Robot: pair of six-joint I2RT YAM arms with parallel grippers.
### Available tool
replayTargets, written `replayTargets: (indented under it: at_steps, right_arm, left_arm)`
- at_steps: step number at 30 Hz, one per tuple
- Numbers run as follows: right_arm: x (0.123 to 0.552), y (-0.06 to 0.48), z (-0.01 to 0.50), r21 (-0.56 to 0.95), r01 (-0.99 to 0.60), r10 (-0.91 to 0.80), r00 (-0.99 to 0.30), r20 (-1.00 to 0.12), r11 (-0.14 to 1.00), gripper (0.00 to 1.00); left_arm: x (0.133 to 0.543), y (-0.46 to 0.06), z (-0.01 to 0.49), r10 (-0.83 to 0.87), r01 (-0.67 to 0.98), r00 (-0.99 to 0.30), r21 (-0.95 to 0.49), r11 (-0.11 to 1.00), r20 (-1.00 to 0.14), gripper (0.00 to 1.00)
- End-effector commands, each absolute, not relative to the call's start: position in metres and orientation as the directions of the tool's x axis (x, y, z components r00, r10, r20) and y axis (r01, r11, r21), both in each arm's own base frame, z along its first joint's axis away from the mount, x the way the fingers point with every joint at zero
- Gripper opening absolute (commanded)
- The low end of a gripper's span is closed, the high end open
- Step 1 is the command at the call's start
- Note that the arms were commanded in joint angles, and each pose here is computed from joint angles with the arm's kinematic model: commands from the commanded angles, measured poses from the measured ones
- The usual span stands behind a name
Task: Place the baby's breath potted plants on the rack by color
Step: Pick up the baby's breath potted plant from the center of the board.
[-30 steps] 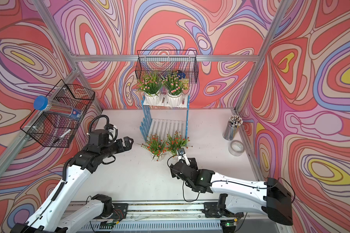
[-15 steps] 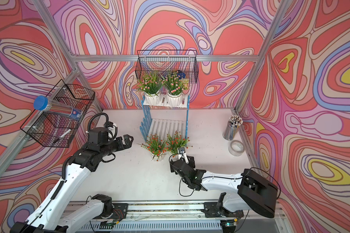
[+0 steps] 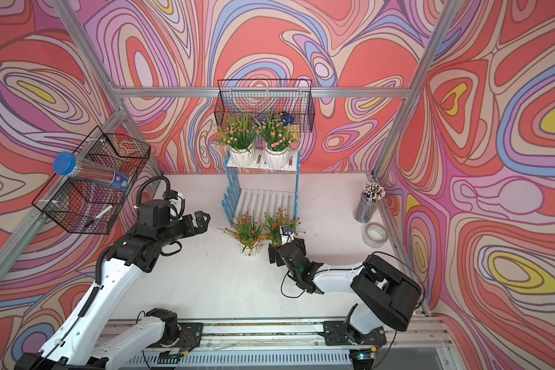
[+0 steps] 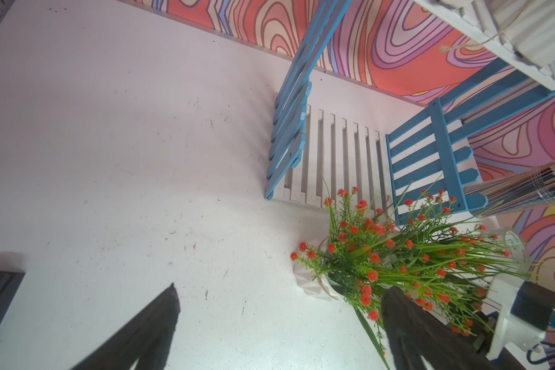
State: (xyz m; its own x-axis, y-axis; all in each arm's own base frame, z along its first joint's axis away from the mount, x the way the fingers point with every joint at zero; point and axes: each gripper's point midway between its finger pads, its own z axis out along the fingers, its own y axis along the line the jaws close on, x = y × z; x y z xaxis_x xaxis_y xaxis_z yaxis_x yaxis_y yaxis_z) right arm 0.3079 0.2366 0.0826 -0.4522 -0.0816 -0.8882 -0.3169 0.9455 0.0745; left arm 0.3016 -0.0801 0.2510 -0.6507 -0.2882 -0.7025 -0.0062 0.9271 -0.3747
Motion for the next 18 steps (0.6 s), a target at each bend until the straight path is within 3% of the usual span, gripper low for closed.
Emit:
replayTargets:
  at_steps: [1,16,18]
  right_arm:
    - [0.314,0.246,0.078,0.053,-0.366,-0.119,-0.432,-0.894,0.929,0.98]
    - [0.337,0.262,0.061,0.014,-0.414,-0.16,-0.383,-0.91,0.91,0.98]
    - [0.337,0.263,0.061,0.013,-0.42,-0.162,-0.377,-0.912,0.907,0.93]
  left_arm:
    - [0.301,-0.08,0.254,-0.276,-0.008,-0.658,-0.359,0.933,-0.701,1.0]
    - [0.294,-0.076,0.254,-0.271,-0.02,-0.665,-0.346,0.938,-0.697,1.0]
    - [0.294,-0.077,0.255,-0.271,-0.017,-0.666,-0.349,0.937,-0.695,1.0]
